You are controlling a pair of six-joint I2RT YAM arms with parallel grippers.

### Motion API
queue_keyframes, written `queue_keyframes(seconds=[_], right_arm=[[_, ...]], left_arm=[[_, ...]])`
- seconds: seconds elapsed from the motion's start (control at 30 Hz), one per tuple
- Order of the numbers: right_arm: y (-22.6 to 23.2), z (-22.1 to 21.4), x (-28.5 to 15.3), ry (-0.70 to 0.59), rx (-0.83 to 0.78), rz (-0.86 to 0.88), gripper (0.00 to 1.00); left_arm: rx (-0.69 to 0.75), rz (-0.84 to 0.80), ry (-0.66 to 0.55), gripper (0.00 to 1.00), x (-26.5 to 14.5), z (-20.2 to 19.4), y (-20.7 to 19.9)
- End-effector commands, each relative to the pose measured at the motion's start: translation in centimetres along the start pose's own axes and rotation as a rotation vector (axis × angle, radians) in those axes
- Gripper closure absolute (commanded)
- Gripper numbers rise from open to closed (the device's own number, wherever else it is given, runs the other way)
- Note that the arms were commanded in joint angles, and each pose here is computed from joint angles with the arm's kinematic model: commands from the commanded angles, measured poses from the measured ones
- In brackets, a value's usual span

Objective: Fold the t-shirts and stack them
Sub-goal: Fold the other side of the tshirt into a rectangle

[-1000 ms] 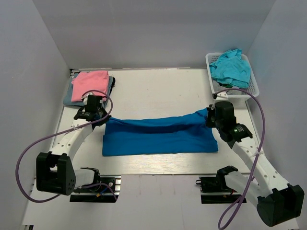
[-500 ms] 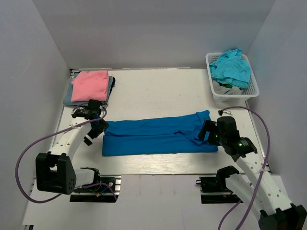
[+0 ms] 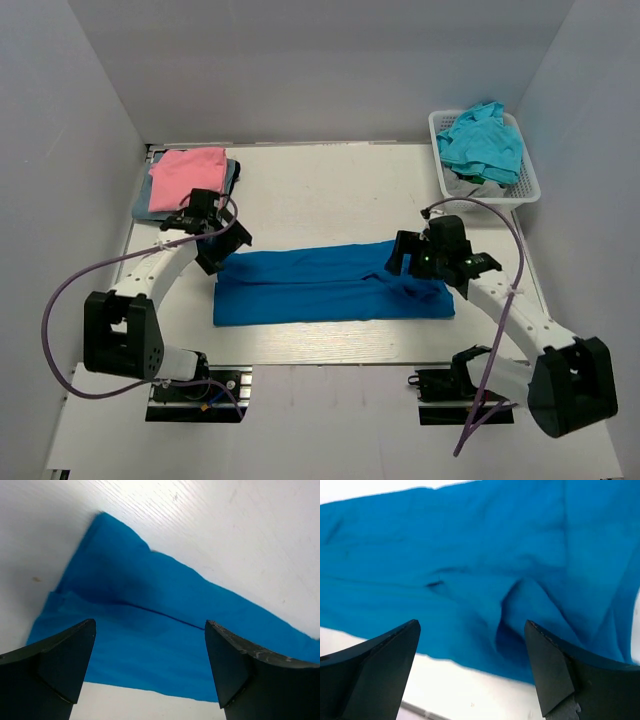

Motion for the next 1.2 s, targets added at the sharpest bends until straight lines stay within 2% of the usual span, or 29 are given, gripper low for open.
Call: queue_keyframes(seconds=[0.0, 0.13, 0.27, 0.4, 0.53, 0.6, 0.73, 0.83, 0.87, 0.9, 0.97, 1.17], right_arm=[[1.2, 3.2, 2.1, -0.110, -0.098, 0.057, 0.10], [0.9, 2.4, 3.8, -0.020, -0.156, 0.045, 0.10], [2.0, -0.2, 4.2, 0.063, -0.171, 0.123, 0.10], [3.1, -2.2, 4.1, 0.115, -0.192, 0.194, 0.10], [6.6, -5.3, 2.0, 0.246, -0.235, 0.435, 0.10], [7.6, -6.7, 0.9, 0.291, -0.255, 0.486, 0.10], [6.0, -10.5, -1.2, 0.408, -0.219, 0.433, 0.10], [4.4, -10.5, -2.4, 0.368, -0.177, 0.318, 0.10], [3.2, -9.2, -2.5, 0.307, -0.168, 0.203, 0.10], [2.5, -9.2, -3.0, 0.310, -0.156, 0.150, 0.10], [1.6, -7.5, -3.9, 0.233, -0.153, 0.055, 0.10], [4.4, -4.0, -5.6, 0.092, -0.138, 0.155, 0.10]], left_arm=[[0.041, -0.170, 0.049, 0.00, 1.3, -1.0, -2.5], [0.048, -0.068, 0.137, 0.00, 3.5, -3.7, 0.0], [0.030, 0.061, 0.195, 0.00, 5.4, -5.5, 3.6], [0.036, 0.150, 0.229, 0.00, 6.4, -6.5, 5.4], [0.033, 0.195, 0.220, 0.00, 6.5, -6.3, 6.0], [0.036, 0.209, 0.210, 0.00, 6.4, -6.0, 6.1], [0.032, 0.229, 0.165, 0.00, 5.6, -5.1, 6.2], [0.032, 0.221, 0.142, 0.00, 4.9, -4.4, 5.8], [0.031, 0.212, 0.133, 0.00, 4.7, -4.3, 5.7], [0.040, 0.212, 0.134, 0.00, 4.7, -4.3, 5.7], [0.038, 0.199, 0.121, 0.00, 4.4, -3.9, 5.4], [0.046, 0.185, 0.122, 0.00, 4.1, -3.8, 5.1]])
Point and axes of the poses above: each gripper's point midway between its finger pads, its own x axis out along the fingers, its own y axis along the line the jaws close on, z = x × y, the point moved 2 cm from there along -x, back along the fingers, and after that the axes turned 2 degrees about x, right-handed, at the moved point
